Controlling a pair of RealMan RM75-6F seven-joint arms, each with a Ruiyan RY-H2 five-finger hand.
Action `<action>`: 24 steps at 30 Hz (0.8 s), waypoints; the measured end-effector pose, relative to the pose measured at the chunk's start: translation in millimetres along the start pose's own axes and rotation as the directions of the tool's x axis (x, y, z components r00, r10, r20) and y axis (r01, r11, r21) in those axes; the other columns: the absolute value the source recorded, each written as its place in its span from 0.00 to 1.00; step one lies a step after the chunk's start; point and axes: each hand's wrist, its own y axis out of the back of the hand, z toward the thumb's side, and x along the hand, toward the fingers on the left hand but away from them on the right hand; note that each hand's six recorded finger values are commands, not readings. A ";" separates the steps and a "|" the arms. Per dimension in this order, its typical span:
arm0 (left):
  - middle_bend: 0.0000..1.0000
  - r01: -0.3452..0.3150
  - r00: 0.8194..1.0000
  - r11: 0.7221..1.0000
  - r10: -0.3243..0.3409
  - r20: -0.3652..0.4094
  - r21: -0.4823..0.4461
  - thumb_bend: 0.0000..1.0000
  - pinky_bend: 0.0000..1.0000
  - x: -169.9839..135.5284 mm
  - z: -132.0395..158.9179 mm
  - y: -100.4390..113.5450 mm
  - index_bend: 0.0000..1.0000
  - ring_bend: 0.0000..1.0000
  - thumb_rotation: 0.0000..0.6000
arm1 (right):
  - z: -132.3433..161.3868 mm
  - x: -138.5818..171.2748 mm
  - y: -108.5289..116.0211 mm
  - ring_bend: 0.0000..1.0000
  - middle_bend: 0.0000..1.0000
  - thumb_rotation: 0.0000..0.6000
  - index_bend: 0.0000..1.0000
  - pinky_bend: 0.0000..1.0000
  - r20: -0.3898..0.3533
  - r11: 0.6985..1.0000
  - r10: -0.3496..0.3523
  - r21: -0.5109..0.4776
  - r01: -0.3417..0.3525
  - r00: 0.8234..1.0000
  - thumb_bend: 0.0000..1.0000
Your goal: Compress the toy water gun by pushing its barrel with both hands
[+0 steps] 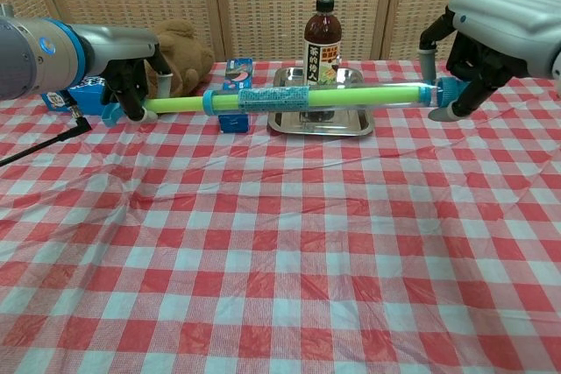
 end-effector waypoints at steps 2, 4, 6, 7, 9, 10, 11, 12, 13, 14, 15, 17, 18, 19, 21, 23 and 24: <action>0.84 0.001 1.000 1.000 -0.001 0.009 -0.010 0.65 0.59 1.1 3.9 0.0 0.69 0.71 1.00 | 2.7 -0.8 -1.5 0.92 0.97 1.00 0.64 0.33 -0.007 1.000 0.003 -0.003 -0.004 1.000 0.40; 0.84 0.003 1.000 1.000 -0.002 0.018 -0.020 0.65 0.59 1.6 7.6 0.2 0.69 0.71 1.00 | 4.5 -1.2 -2.6 0.92 0.97 1.00 0.64 0.33 -0.012 1.000 0.007 -0.005 -0.007 1.000 0.39; 0.84 0.005 1.000 1.000 -0.005 0.030 -0.025 0.65 0.59 1.5 11.7 0.1 0.69 0.71 1.00 | 7.5 -1.3 -3.9 0.92 0.97 1.00 0.64 0.33 -0.019 1.000 0.012 -0.007 -0.012 1.000 0.39; 0.84 0.007 0.999 1.000 -0.005 0.041 -0.028 0.65 0.59 1.4 15.5 0.1 0.69 0.71 1.00 | 9.6 -1.4 -5.0 0.92 0.97 1.00 0.64 0.33 -0.024 1.000 0.015 -0.008 -0.015 1.000 0.39; 0.84 0.006 0.999 1.000 -0.005 0.049 -0.029 0.65 0.59 1.4 18.7 0.2 0.69 0.71 1.00 | 11.6 -1.7 -6.4 0.92 0.97 1.00 0.64 0.33 -0.028 1.000 0.018 -0.008 -0.018 0.999 0.39; 0.84 0.006 0.999 1.000 -0.005 0.051 -0.029 0.65 0.59 1.3 19.6 0.2 0.69 0.71 1.00 | 12.0 -1.7 -7.0 0.92 0.97 1.00 0.64 0.32 -0.029 1.000 0.020 -0.008 -0.020 0.999 0.39; 0.84 0.006 0.999 1.000 -0.005 0.052 -0.029 0.65 0.59 1.3 20.2 0.1 0.69 0.71 1.00 | 12.4 -1.8 -7.5 0.92 0.97 1.00 0.64 0.33 -0.030 1.000 0.021 -0.007 -0.021 0.999 0.39; 0.84 0.007 0.998 1.000 -0.006 0.055 -0.029 0.65 0.59 1.2 21.1 -0.1 0.69 0.71 1.00 | 12.6 -1.9 -8.0 0.92 0.97 1.00 0.64 0.33 -0.031 1.000 0.023 -0.006 -0.023 0.999 0.39; 0.84 0.008 0.998 1.000 -0.006 0.058 -0.028 0.65 0.59 1.1 22.2 -0.4 0.69 0.71 1.00 | 12.8 -2.0 -8.5 0.92 0.97 1.00 0.64 0.33 -0.031 1.000 0.024 -0.005 -0.024 0.999 0.39; 0.84 0.008 0.998 1.000 -0.007 0.060 -0.027 0.65 0.59 1.0 23.2 -0.8 0.68 0.71 1.00 | 12.7 -2.3 -9.3 0.92 0.97 1.00 0.64 0.33 -0.031 1.000 0.026 -0.003 -0.026 0.999 0.39; 0.84 0.009 0.998 1.000 -0.007 0.062 -0.028 0.65 0.59 1.0 24.2 -1.4 0.68 0.71 1.00 | 12.6 -2.7 -9.9 0.92 0.97 1.00 0.64 0.33 -0.031 1.000 0.027 -0.001 -0.027 0.999 0.39; 0.82 0.007 0.998 1.000 -0.005 0.064 -0.026 0.65 0.58 1.3 24.9 -1.6 0.66 0.70 1.00 | 11.2 -3.4 -10.4 0.91 0.96 1.00 0.62 0.32 -0.026 1.000 0.026 0.005 -0.026 0.999 0.39; 0.80 0.005 0.998 1.000 -0.003 0.064 -0.024 0.65 0.57 1.4 24.9 -1.6 0.65 0.69 1.00 | 10.4 -3.6 -10.4 0.88 0.93 1.00 0.59 0.32 -0.024 1.000 0.025 0.008 -0.025 0.999 0.39; 0.75 0.002 0.998 1.000 -0.001 0.065 -0.020 0.64 0.55 1.4 24.6 -1.7 0.63 0.65 1.00 | 9.6 -3.6 -10.4 0.83 0.88 1.00 0.54 0.30 -0.022 1.000 0.025 0.010 -0.025 0.999 0.38; 0.65 0.000 0.998 1.000 0.001 0.065 -0.014 0.60 0.49 1.0 23.3 -2.1 0.56 0.57 1.00 | 7.4 -3.3 -11.0 0.71 0.73 1.00 0.42 0.20 -0.017 0.999 0.029 0.017 -0.029 0.999 0.35; 0.51 0.003 0.998 1.000 -0.002 0.067 -0.015 0.53 0.38 -0.1 21.3 -2.7 0.43 0.45 1.00 | 4.0 -3.0 -12.7 0.58 0.57 1.00 0.31 0.10 -0.009 0.999 0.041 0.028 -0.040 0.999 0.31; 0.45 0.007 0.998 1.000 -0.005 0.068 -0.017 0.51 0.34 -1.0 20.4 -3.2 0.40 0.40 1.00 | 2.0 -2.8 -13.8 0.51 0.48 1.00 0.26 0.06 -0.004 0.998 0.047 0.035 -0.047 0.999 0.30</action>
